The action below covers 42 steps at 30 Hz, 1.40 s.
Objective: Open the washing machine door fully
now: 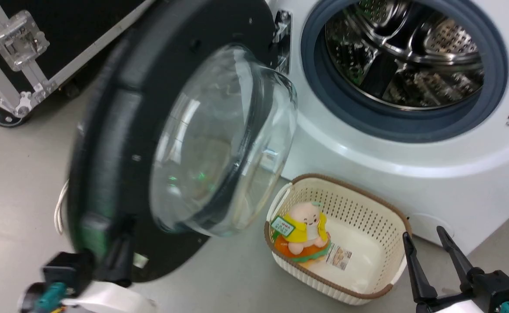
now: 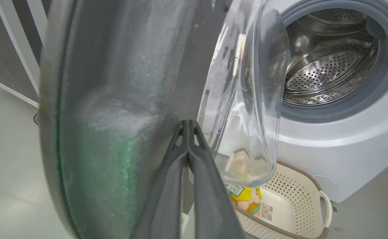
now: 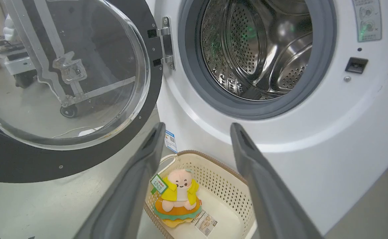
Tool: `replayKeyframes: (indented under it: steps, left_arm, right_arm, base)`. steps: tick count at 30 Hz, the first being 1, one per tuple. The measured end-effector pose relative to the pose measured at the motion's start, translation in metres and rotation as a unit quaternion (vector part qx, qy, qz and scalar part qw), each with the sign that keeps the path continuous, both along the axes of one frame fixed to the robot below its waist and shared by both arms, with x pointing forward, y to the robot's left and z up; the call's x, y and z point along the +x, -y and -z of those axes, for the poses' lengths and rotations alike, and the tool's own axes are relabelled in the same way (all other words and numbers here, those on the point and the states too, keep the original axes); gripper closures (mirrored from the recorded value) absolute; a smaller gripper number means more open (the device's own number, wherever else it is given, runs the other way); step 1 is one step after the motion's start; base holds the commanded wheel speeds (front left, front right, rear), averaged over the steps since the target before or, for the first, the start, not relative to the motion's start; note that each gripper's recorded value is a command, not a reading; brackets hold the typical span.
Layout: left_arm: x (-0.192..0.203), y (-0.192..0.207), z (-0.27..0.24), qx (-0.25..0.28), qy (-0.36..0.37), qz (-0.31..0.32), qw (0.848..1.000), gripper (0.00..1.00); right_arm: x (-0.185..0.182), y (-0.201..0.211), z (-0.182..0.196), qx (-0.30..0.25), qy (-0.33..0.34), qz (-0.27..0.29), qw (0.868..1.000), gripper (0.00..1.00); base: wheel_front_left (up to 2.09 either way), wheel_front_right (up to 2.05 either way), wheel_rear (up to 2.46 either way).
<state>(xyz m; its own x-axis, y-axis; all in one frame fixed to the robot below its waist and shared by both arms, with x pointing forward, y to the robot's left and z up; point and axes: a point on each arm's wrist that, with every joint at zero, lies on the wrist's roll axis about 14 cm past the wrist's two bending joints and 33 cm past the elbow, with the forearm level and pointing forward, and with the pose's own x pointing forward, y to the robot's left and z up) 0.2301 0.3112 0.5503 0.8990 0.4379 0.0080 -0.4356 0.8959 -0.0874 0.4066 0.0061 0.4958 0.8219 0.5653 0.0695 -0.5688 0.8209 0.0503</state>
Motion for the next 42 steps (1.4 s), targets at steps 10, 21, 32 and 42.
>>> replayKeyframes:
  steps: [10,21,32,42]
  left_arm:
    - [-0.009,-0.076,0.015,0.013,-0.044,-0.1,0.994,1.0]
    - [0.005,-0.166,0.006,0.048,-0.074,-0.158,0.984,1.0]
    - [0.031,-0.185,0.014,0.047,-0.077,-0.15,0.984,1.0]
    - [0.045,-0.152,-0.008,0.087,-0.016,-0.084,0.992,1.0]
  right_arm:
    - [0.017,0.006,0.021,-0.021,-0.023,0.009,0.999,0.0]
    - [0.032,0.025,0.037,-0.043,-0.044,0.03,0.998,0.0]
    - [0.037,0.035,0.043,-0.05,-0.051,0.042,0.997,0.0]
    - [0.026,0.043,0.013,-0.032,-0.011,0.059,0.998,0.0]
  base:
    - [0.0,0.0,0.0]
    - [0.0,0.0,0.0]
    - [0.0,0.0,0.0]
    - [0.0,0.0,0.0]
